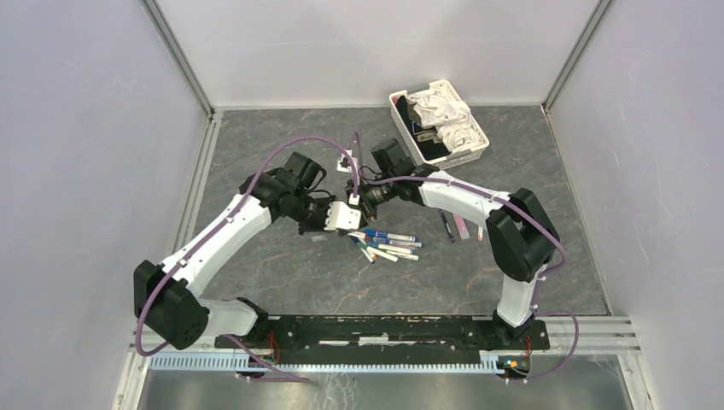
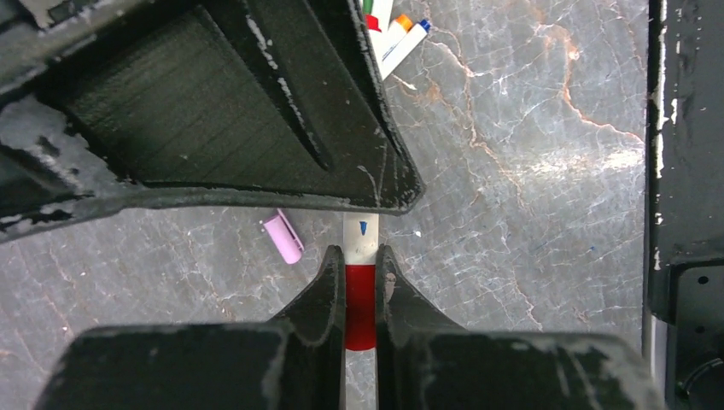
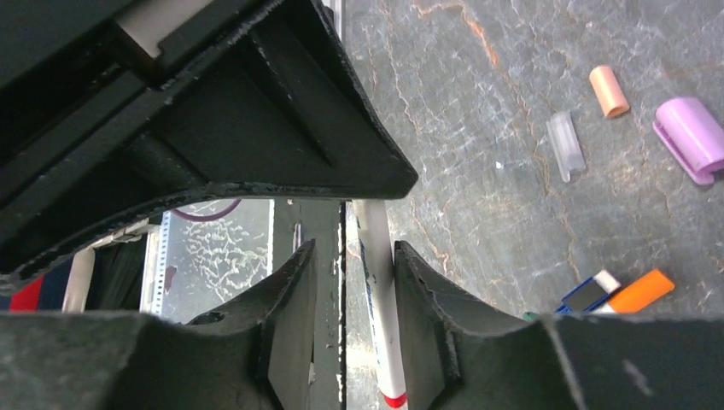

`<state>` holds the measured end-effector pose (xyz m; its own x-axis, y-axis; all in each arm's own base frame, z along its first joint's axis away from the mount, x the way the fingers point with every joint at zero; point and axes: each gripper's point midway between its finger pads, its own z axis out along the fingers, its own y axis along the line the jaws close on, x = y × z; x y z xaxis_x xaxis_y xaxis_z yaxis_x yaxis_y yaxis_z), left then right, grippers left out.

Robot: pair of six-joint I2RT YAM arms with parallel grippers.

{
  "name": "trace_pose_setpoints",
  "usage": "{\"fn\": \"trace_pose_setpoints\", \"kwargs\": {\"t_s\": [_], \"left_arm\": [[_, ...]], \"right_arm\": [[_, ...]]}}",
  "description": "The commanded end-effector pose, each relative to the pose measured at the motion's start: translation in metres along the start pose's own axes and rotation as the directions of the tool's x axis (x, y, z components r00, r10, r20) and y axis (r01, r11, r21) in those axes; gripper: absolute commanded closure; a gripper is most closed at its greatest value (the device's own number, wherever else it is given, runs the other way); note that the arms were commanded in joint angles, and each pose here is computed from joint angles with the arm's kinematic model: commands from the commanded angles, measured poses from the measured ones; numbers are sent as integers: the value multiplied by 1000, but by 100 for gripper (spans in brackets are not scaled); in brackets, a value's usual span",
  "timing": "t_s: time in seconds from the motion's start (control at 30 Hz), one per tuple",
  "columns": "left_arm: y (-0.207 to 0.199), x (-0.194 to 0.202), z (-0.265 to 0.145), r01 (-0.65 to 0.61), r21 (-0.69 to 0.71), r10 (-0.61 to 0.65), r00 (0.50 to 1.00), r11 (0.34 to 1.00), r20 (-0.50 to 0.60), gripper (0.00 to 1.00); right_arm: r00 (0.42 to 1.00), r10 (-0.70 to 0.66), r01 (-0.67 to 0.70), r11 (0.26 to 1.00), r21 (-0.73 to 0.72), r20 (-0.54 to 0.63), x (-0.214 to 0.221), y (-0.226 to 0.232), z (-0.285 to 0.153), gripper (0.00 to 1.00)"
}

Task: Open the pen caps

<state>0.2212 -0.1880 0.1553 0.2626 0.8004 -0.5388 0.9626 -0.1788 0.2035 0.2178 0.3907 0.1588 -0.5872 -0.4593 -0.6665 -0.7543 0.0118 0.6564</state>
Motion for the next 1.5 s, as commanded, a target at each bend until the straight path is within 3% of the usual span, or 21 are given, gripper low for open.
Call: {"fn": "trace_pose_setpoints", "kwargs": {"t_s": [0.0,0.17,0.27,0.33,0.4,0.47,0.57,0.67,0.87,1.07,1.23,1.27,1.37,1.47], "left_arm": [[19,-15,-13,-35,-94,38,999,995,33,98],[20,-25,-17,-11,-101,19,997,995,78,98],[18,-26,-18,-6,-95,14,996,996,83,98],[15,-23,-16,-8,-75,13,998,997,69,97],[13,-16,-14,-5,-58,7,999,998,36,75],[9,-6,-12,-12,-34,12,1000,999,-11,59],[6,4,-13,-42,-21,41,998,999,-57,56],[8,3,-13,-65,-24,63,997,998,-54,59],[10,-4,-7,-70,-26,70,998,997,-6,77],[0,-6,-1,-58,15,58,998,998,25,74],[0,-8,1,-64,24,63,997,998,36,64],[1,-8,1,-64,26,63,998,998,32,67],[3,-1,1,-72,25,72,997,997,-7,91],[2,13,2,-83,24,84,994,996,-67,98]], "right_arm": [[998,3,2,997,-75,58,-18,13,7,55],[996,24,-14,993,-116,84,-15,15,11,58],[997,26,-16,992,-126,78,-13,16,11,66],[997,21,-10,991,-134,75,-14,18,10,81],[997,-1,10,992,-125,75,-19,18,8,91],[999,8,-3,994,-106,51,-15,16,6,100],[999,13,-10,995,-95,32,-9,13,7,100],[999,17,-14,995,-94,28,-7,12,6,100],[999,23,-20,995,-93,33,-11,12,7,100],[999,34,-30,994,-103,36,-14,9,10,100],[999,36,-31,994,-107,41,-21,7,13,100],[999,36,-32,994,-106,40,-22,6,13,100],[999,30,-27,995,-97,30,-18,4,11,100],[999,37,-36,997,-71,19,-11,0,6,100]]}}
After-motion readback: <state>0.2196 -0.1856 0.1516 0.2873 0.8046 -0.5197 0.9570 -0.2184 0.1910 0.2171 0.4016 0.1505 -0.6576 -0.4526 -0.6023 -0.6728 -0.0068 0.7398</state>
